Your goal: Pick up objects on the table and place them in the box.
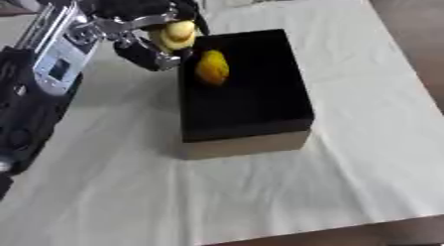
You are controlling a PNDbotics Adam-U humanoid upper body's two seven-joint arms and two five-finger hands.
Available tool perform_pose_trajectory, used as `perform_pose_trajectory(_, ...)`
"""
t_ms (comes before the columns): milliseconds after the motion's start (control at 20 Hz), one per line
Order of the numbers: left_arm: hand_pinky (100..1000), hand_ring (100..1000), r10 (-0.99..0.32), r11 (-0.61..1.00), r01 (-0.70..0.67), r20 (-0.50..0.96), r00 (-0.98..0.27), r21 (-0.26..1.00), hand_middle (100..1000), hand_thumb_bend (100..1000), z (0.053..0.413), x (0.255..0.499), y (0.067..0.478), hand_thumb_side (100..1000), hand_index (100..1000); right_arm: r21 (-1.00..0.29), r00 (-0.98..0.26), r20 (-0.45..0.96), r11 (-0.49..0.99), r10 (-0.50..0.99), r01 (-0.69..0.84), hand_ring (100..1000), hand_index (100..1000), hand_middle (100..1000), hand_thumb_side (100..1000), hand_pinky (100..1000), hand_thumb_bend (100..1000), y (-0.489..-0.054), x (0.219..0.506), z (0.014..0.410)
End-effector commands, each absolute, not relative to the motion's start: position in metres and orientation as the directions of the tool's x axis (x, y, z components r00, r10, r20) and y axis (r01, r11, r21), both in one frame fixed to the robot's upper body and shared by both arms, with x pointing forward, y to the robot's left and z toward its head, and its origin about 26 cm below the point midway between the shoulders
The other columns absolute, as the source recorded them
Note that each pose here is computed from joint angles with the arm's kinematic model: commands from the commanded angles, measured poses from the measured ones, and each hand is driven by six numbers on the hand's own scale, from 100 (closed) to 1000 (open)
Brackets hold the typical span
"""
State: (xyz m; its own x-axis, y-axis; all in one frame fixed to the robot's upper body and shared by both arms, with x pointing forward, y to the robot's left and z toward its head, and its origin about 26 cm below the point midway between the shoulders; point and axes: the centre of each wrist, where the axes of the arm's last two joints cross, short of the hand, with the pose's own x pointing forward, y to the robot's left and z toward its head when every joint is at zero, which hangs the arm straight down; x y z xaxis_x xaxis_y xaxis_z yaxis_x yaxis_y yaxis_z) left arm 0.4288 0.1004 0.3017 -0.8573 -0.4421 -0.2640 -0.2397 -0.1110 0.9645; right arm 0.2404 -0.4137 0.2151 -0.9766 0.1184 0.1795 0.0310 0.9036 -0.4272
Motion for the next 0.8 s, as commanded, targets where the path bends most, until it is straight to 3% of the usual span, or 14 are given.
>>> perform_pose_trajectory(50,748,664,-0.404,-0.086,-0.253,-0.266,-0.875,0.964,599,100,0.31,0.422,0.092,153,795,-0.476,-0.981,0.147,0.879,0.125,0.041,927,864,560,214,948,100,-0.412,0.24,0.227)
perform_pose_trajectory(450,757,673,-0.392,-0.068,-0.206,-0.216,-0.894,0.976,610,100,0.3,0.422,0.083,194,796,-0.476,-0.979,0.152,0.879,0.132,0.045,929,864,558,231,949,100,-0.412,0.24,0.224)
perform_pose_trajectory(550,768,691,-0.4,-0.061,-0.194,-0.202,-0.894,0.979,627,100,0.297,0.423,0.081,263,782,-0.476,-0.979,0.15,0.878,0.136,0.049,929,863,558,226,948,100,-0.412,0.239,0.224)
perform_pose_trajectory(700,829,775,-0.405,-0.05,-0.171,-0.177,-0.897,0.984,733,100,0.291,0.425,0.079,462,801,-0.476,-0.978,0.149,0.878,0.145,0.057,929,863,557,226,948,100,-0.414,0.238,0.223)
perform_pose_trajectory(750,858,805,-0.399,-0.05,-0.165,-0.171,-0.901,0.985,763,100,0.289,0.426,0.078,541,827,-0.476,-0.978,0.149,0.878,0.148,0.06,929,863,556,227,948,100,-0.414,0.237,0.222)
perform_pose_trajectory(800,903,852,-0.396,-0.055,-0.164,-0.172,-0.902,0.985,811,100,0.288,0.426,0.078,652,927,-0.475,-0.977,0.15,0.878,0.151,0.063,929,863,556,230,949,100,-0.414,0.237,0.222)
